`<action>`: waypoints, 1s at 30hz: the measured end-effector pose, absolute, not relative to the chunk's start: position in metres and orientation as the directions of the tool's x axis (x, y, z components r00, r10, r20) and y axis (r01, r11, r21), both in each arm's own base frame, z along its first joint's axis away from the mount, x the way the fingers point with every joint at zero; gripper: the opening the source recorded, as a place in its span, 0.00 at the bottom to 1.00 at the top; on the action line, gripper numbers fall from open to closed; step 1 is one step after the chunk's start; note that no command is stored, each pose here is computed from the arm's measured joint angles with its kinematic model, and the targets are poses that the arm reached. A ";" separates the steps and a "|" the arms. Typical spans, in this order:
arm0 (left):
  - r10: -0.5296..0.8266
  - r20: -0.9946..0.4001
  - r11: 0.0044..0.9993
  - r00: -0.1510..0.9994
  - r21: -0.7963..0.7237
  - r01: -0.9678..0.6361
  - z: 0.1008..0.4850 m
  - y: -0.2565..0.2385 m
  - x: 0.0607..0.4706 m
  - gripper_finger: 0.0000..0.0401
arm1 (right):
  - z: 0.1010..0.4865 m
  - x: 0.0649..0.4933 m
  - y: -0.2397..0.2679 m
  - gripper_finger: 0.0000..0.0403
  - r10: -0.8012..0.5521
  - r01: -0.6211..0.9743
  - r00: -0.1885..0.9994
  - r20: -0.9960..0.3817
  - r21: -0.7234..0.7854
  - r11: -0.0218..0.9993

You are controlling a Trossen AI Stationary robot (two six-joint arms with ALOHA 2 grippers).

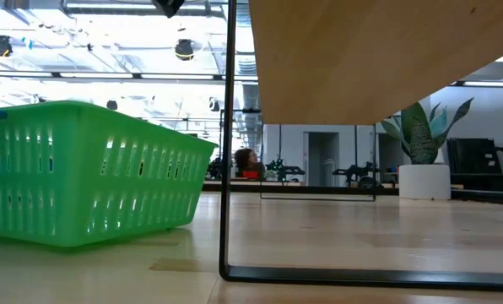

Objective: Stack baskets on shelf by color
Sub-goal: Stack the top green bin into the green bin on the shelf

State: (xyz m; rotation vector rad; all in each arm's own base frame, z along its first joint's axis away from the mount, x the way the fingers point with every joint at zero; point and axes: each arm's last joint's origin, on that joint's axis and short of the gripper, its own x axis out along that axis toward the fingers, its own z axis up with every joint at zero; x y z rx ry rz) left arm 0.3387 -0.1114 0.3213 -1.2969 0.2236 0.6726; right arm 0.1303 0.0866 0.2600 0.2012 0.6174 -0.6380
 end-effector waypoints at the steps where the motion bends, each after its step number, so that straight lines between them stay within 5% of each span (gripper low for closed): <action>1: 0.336 -0.510 0.115 0.792 -0.813 -0.571 0.322 -0.110 0.339 0.00 | 0.260 0.130 0.087 0.18 -0.495 0.611 0.633 -0.596 -0.009 0.791; 30: 0.342 -0.499 0.171 0.797 -0.800 -0.574 0.324 -0.106 0.341 0.00 | 0.259 0.130 0.087 0.18 -0.467 0.603 0.619 -0.631 0.001 0.798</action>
